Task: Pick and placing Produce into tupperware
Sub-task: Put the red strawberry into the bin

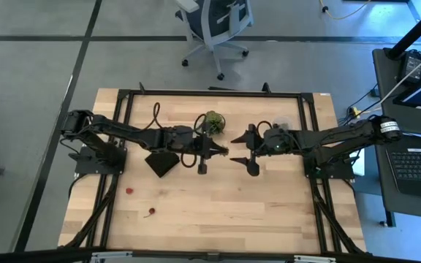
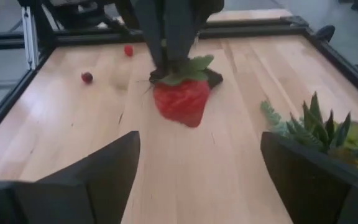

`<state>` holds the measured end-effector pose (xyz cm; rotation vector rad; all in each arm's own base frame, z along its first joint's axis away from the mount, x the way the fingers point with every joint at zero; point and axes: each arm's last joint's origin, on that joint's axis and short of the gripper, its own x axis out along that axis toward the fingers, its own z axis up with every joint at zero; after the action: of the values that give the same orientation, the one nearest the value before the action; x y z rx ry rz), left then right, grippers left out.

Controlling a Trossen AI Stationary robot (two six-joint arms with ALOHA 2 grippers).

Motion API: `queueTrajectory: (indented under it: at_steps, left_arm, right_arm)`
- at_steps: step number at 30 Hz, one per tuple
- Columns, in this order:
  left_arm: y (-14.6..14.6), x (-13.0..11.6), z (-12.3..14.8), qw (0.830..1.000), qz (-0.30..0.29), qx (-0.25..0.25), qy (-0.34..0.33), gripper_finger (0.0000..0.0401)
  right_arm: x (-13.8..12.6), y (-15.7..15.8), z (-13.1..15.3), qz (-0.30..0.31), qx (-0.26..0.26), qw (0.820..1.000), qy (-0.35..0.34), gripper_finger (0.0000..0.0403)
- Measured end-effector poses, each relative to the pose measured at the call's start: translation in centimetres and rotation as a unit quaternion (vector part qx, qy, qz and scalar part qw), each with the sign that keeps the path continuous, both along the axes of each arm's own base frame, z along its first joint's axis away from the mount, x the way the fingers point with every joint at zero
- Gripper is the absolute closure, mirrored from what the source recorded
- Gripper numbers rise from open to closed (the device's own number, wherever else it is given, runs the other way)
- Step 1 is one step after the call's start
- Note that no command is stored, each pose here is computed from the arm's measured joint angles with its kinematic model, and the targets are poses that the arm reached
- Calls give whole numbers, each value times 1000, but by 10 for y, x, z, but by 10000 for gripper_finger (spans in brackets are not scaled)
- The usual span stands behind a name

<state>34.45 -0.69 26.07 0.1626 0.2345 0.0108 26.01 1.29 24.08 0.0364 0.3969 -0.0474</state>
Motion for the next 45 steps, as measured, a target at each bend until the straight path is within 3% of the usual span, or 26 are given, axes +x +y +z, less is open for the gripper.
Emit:
queueTrajectory:
  at_steps: [12, 19, 33, 45]
  left_arm:
    - [-1, 1, 7, 999, -14, 4, -38, 401]
    - [-1, 2, 11, 998, -14, 4, -58, 401]
    - [-1, 2, 10, 999, -14, 4, -53, 401]
    - [-1, 2, 10, 999, -12, 4, -53, 401]
  right_arm:
    - [5, 1, 10, 10, -23, 998, -58, 63]
    - [19, 2, 0, 16, -35, 997, -70, 63]
    - [25, 3, 0, 17, -41, 994, -101, 64]
    - [25, 5, 0, 28, -37, 994, -101, 158]
